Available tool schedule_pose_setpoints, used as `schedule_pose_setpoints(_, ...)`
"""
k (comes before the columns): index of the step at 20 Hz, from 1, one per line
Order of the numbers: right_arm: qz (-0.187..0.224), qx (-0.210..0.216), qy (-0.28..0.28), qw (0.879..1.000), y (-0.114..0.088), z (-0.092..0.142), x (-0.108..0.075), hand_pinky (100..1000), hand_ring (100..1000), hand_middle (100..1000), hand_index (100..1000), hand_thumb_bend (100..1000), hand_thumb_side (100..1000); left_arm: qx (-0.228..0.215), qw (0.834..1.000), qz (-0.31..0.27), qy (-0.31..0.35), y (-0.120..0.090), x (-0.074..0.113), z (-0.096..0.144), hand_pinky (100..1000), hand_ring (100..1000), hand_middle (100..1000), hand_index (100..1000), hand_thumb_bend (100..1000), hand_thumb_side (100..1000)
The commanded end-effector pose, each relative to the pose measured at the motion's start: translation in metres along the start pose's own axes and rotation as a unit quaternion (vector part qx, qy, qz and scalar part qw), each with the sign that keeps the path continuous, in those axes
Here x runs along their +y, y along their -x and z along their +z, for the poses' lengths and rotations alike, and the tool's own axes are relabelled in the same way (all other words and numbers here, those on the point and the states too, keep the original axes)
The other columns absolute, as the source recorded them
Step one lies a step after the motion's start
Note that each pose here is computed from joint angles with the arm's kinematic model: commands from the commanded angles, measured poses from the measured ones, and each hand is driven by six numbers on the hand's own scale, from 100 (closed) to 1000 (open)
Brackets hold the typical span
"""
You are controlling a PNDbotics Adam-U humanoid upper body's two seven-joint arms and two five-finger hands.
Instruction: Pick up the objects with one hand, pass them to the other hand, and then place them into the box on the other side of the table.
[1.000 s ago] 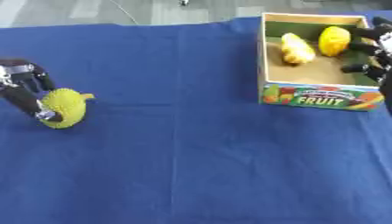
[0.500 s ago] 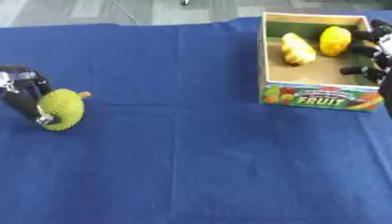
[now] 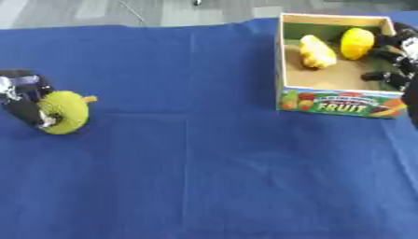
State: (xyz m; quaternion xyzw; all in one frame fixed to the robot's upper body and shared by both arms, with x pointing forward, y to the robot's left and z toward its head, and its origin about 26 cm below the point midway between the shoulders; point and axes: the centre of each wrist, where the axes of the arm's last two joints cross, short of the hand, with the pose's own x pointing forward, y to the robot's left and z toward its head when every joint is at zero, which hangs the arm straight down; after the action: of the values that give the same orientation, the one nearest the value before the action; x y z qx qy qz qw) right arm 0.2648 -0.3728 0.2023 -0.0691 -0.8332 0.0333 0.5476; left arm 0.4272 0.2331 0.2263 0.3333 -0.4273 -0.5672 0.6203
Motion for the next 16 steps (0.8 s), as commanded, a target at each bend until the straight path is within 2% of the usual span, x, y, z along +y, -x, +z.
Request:
schedule_pose_setpoints(1,0.013,-0.012,-0.005,1.000,-0.009,-0.001,-0.001,621,861,850,959,100,644,0.020,0.999,0.017,-0.027,0.005,0.023,0.020,682,637,553,448,288,100)
schedule_pose_setpoints(4,0.013,-0.012,-0.005,1.000,-0.009,-0.001,-0.002,622,861,850,959,100,643,0.013,0.998,0.020,-0.063,0.004,0.031,0.034,671,624,539,439,292,100)
schedule_pose_setpoints(5,0.013,-0.013,-0.005,1.000,-0.010,-0.001,-0.002,622,861,851,959,100,645,0.009,0.997,0.020,-0.078,0.002,0.035,0.040,666,619,533,439,244,100)
schedule_pose_setpoints(6,0.013,-0.013,-0.005,1.000,-0.010,-0.001,-0.002,622,861,851,960,100,641,0.004,0.995,0.020,-0.094,0.001,0.038,0.047,662,614,529,437,293,100)
schedule_pose_setpoints(11,0.013,-0.016,-0.006,1.000,-0.011,-0.002,-0.003,623,861,851,960,100,634,-0.030,0.983,0.023,-0.178,-0.011,0.052,0.083,645,589,501,417,286,100)
schedule_pose_setpoints(16,0.011,-0.019,-0.007,1.000,-0.012,-0.002,-0.003,623,862,852,961,100,632,-0.037,0.976,0.025,-0.212,-0.016,0.056,0.100,616,560,469,398,300,100)
